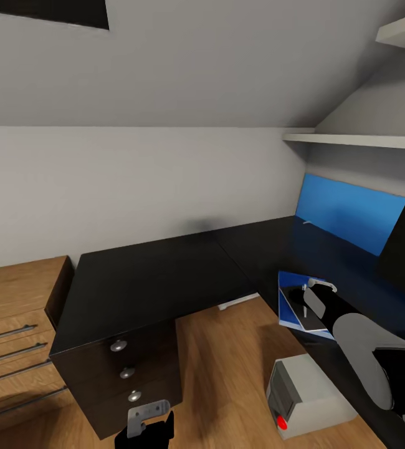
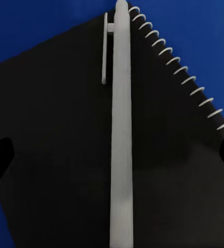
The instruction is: In the bedroom, organize the workspace by keeping the computer under the desk, ensuring the monitor is on the desk, placing the keyboard on the desk next to the monitor, placing the mouse on the desk next to the keyboard, moving the folder from the swivel chair onto the desk next to the mouse, stacking the notebook on top of the folder with the pen on top of the notebook, and positioning the swivel chair next to the desk.
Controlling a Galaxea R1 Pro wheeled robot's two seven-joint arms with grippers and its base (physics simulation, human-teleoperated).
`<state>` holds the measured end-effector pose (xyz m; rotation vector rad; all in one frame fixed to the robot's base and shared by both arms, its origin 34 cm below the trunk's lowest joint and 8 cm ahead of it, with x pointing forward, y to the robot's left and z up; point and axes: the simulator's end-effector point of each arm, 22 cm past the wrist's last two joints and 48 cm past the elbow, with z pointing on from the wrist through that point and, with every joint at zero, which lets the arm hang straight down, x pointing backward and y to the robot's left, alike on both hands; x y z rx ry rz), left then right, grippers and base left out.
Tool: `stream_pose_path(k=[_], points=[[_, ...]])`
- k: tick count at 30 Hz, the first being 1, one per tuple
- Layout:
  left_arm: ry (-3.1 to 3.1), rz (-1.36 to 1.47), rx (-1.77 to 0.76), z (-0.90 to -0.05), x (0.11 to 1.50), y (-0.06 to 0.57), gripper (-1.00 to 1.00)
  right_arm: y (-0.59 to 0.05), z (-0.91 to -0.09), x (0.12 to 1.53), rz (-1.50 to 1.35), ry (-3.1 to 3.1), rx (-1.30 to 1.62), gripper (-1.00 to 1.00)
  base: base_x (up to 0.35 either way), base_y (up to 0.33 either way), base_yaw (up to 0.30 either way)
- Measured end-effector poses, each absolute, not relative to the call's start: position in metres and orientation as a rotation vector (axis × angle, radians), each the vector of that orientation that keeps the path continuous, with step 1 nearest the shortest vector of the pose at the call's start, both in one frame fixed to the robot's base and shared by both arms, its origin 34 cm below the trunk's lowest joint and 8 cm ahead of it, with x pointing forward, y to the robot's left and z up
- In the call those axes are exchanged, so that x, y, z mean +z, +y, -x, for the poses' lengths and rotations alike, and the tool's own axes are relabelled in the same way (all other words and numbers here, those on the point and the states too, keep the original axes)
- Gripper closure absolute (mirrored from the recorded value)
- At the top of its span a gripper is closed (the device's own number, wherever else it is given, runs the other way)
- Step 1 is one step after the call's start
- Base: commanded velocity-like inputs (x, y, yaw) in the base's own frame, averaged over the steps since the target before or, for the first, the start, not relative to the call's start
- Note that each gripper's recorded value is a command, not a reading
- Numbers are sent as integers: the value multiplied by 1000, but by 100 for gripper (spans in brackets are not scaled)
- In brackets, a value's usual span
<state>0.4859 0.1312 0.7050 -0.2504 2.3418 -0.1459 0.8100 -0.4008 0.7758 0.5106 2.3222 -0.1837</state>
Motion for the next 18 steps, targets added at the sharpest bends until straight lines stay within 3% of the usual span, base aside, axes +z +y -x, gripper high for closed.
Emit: stream_pose_path(k=[18], points=[[2342, 247, -143, -486, 721, 132, -100, -399, -813, 796, -509, 2314, -179, -100, 0, 0, 0]])
